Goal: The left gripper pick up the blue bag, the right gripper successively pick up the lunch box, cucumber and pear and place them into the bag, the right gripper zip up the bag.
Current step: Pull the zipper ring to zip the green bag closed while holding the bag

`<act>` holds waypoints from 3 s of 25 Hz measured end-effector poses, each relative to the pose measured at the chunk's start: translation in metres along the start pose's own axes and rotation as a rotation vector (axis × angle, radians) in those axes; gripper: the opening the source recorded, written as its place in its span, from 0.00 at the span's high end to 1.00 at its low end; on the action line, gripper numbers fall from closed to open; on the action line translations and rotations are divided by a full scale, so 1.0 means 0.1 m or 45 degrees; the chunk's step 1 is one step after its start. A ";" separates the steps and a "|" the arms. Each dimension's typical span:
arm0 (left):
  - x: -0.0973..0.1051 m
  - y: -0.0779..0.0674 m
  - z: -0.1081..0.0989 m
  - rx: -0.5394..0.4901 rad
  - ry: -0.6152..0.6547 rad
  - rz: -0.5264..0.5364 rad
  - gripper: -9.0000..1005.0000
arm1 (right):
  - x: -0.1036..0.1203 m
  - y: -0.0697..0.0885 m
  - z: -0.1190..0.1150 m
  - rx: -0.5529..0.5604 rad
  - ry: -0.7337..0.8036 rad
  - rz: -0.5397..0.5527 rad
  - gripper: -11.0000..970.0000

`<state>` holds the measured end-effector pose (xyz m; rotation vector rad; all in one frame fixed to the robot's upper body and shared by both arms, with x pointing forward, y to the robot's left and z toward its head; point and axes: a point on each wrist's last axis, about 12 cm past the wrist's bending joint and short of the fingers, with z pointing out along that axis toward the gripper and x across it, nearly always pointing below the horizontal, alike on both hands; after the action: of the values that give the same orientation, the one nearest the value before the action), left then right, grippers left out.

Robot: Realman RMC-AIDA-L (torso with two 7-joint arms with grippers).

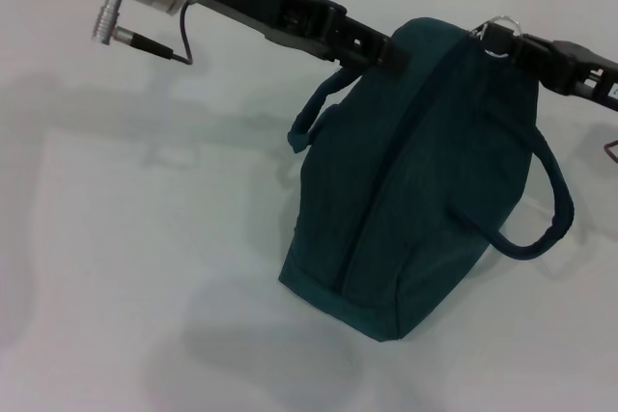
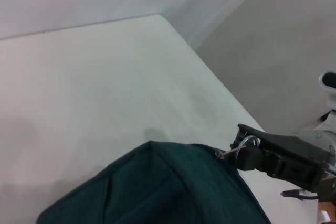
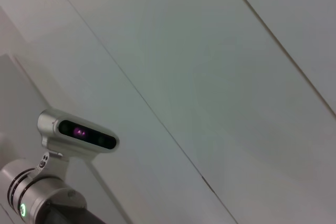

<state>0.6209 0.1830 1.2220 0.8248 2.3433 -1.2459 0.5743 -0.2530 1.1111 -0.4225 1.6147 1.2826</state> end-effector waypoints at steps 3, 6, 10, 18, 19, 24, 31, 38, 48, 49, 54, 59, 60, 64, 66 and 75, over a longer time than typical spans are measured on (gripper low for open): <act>0.00 -0.01 0.05 0.001 0.021 -0.015 0.32 | 0.00 0.01 0.02 -0.008 0.001 -0.006 0.98; 0.02 0.01 0.14 -0.025 0.046 -0.019 0.32 | 0.00 0.01 0.01 -0.014 -0.002 -0.009 0.98; 0.04 0.01 0.19 -0.050 0.062 -0.009 0.33 | -0.03 0.01 -0.01 -0.009 -0.013 -0.016 0.98; 0.06 0.02 0.18 -0.046 0.070 0.087 0.56 | -0.10 -0.04 -0.09 0.029 -0.043 -0.024 0.98; 0.06 0.02 0.17 -0.048 0.069 0.087 0.58 | -0.11 -0.05 -0.10 0.036 -0.042 -0.025 0.98; 0.06 0.02 0.16 -0.041 0.063 0.107 0.68 | -0.09 -0.08 -0.14 0.067 -0.040 -0.022 0.98; 0.08 0.01 0.14 -0.009 0.068 0.113 0.88 | -0.08 -0.08 -0.14 0.071 -0.030 -0.018 0.98; 0.09 0.01 0.14 -0.003 0.067 0.106 0.94 | -0.09 -0.07 -0.13 0.051 -0.021 -0.016 0.98; 0.17 -0.02 0.11 0.069 0.106 0.121 0.94 | -0.12 -0.10 -0.23 0.093 -0.048 -0.013 0.98; 0.17 -0.02 0.10 0.073 0.110 0.122 0.94 | -0.12 -0.11 -0.23 0.095 -0.048 -0.013 0.98; 0.20 -0.04 0.10 0.095 0.135 0.122 0.93 | -0.11 -0.14 -0.27 0.130 -0.048 -0.015 0.98; 0.24 -0.05 0.08 0.116 0.160 0.118 0.93 | -0.07 -0.17 -0.31 0.174 -0.045 -0.018 0.98; 0.25 -0.05 0.08 0.122 0.166 0.115 0.93 | -0.07 -0.17 -0.31 0.180 -0.044 -0.019 0.98; 0.27 -0.05 0.06 0.133 0.168 0.110 0.93 | -0.04 -0.20 -0.32 0.210 -0.017 -0.023 0.98; 0.27 -0.05 0.04 0.148 0.161 0.107 0.93 | 0.00 -0.20 -0.30 0.220 0.007 -0.022 0.98; 0.28 -0.03 -0.01 0.178 0.133 0.091 0.93 | 0.08 -0.21 -0.26 0.235 0.058 -0.018 0.98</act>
<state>0.5971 0.1919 1.2088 1.0324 2.3046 -1.3795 0.5742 -0.2810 1.0917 -0.3507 1.7480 1.1089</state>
